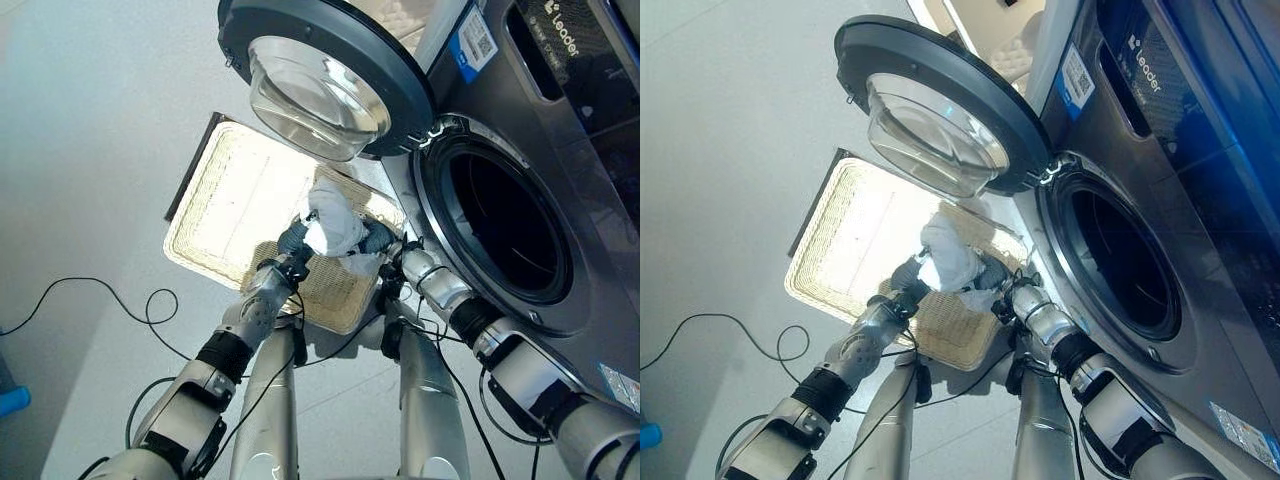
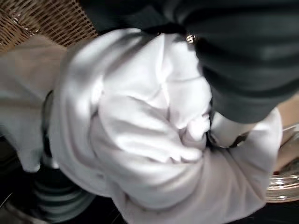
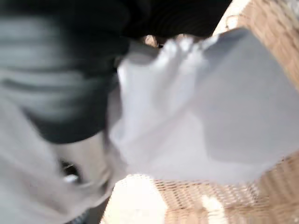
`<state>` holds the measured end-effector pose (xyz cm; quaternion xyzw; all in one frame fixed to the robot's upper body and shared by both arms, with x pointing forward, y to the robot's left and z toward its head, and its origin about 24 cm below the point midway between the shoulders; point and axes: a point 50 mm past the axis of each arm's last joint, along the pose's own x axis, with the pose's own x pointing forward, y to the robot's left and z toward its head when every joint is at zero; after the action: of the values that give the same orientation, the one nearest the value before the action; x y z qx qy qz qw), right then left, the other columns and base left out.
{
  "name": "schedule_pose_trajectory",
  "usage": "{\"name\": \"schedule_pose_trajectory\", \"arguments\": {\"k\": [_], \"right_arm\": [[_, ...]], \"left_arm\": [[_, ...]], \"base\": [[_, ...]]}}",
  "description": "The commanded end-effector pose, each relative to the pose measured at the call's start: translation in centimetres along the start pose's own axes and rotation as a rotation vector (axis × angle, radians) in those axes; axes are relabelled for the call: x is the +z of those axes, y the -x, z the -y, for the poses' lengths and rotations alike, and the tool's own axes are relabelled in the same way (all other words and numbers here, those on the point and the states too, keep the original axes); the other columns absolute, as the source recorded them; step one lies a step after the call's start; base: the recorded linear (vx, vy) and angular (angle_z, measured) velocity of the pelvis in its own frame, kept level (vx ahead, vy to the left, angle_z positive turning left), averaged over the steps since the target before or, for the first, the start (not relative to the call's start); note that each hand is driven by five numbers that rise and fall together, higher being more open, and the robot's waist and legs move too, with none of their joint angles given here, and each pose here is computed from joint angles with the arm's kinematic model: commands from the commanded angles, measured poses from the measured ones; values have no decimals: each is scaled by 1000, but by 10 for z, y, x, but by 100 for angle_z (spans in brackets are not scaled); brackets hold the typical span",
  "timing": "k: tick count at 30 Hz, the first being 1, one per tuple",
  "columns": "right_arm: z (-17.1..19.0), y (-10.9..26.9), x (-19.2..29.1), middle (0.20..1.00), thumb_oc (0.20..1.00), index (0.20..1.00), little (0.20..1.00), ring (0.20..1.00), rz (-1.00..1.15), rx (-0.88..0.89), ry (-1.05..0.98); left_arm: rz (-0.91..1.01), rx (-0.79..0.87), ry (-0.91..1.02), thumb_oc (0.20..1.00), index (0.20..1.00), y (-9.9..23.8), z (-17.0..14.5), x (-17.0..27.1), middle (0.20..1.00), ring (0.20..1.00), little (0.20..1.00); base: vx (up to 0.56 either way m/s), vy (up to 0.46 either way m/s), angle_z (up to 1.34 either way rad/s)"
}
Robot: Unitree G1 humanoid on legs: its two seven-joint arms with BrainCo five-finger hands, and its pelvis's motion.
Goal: Put the clothes into the washing machine.
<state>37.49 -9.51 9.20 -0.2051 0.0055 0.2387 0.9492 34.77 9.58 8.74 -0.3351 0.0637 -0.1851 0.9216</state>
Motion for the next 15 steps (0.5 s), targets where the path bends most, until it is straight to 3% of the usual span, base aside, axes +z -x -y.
{"name": "schedule_pose_trajectory", "arguments": {"k": [1, 15], "right_arm": [[0, -10, 37, 200, 200, 200, 200, 200, 149, -6, -50], [2, -9, 42, 200, 200, 200, 200, 200, 188, -97, -107]], "left_arm": [[-4, -326, 86, 200, 200, -11, 79, -7, 200, 200, 200], [-5, -303, 76, 200, 200, -10, 75, -9, 200, 200, 200]], "base": [[0, 0, 0], [0, 0, 0]]}}
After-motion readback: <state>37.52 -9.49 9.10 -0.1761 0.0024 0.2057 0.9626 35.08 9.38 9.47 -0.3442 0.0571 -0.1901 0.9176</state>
